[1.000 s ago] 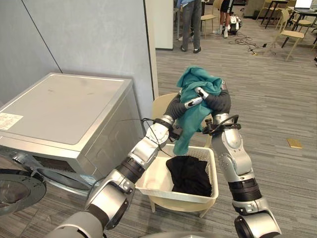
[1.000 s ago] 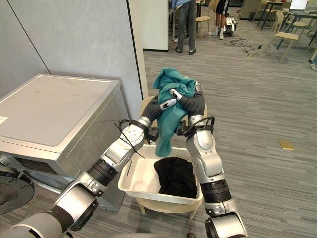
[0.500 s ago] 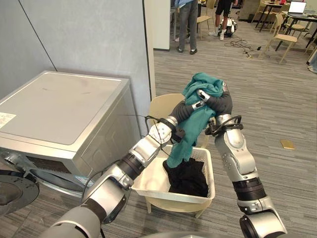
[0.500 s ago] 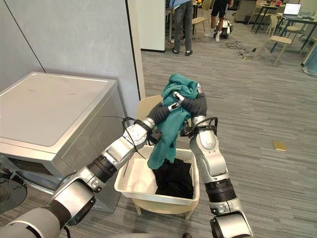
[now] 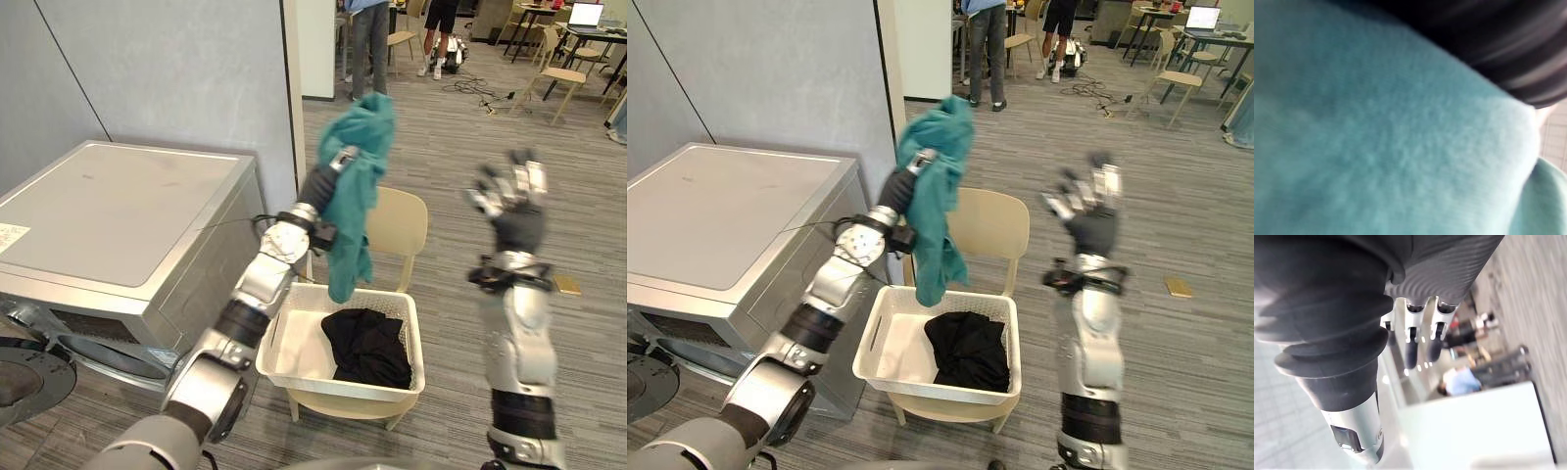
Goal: Pick up the laundry basket with both hands and put the clothes into the washing machine.
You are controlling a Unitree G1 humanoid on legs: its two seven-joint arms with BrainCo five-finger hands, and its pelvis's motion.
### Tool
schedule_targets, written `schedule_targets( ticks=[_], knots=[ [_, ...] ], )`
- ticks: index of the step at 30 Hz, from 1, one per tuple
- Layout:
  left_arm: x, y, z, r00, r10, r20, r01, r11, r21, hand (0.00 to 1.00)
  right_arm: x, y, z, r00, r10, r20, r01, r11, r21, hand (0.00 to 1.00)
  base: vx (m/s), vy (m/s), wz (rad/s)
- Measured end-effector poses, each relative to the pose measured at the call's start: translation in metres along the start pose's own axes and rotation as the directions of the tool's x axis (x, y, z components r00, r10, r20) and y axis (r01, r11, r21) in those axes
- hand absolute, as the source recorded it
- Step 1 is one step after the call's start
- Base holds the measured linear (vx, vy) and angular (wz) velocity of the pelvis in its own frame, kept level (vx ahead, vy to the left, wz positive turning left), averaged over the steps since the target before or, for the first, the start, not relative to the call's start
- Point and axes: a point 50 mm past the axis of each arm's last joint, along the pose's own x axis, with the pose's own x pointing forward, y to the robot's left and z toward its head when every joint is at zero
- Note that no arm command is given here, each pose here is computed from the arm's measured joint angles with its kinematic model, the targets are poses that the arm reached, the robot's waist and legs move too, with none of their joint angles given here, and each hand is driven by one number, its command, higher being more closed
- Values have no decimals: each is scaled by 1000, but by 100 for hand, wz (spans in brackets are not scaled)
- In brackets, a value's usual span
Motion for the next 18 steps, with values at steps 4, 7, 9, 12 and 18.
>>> schedule_targets(
  ticks=[4,7,9,12,18],
  knots=[
    [-36,67,-7,966,259,-5,-259,966,26,100,-15,-60,10,972,-234,27,235,965,-117,0,0,0,0],
    [-68,102,-3,909,416,21,-416,909,30,100,-30,-84,11,946,-324,20,322,927,-193,0,0,0,0],
    [-90,119,4,866,497,55,-500,866,35,100,-41,-95,10,929,-370,6,361,903,-232,0,0,0,0],
    [-132,140,11,783,615,88,-621,782,59,100,-67,-111,-3,885,-460,-65,428,862,-272,0,0,0,0],
    [-223,159,-2,546,837,35,-835,540,101,100,-130,-144,-39,723,-632,-280,524,765,-374,0,0,0,1]
  ],
)
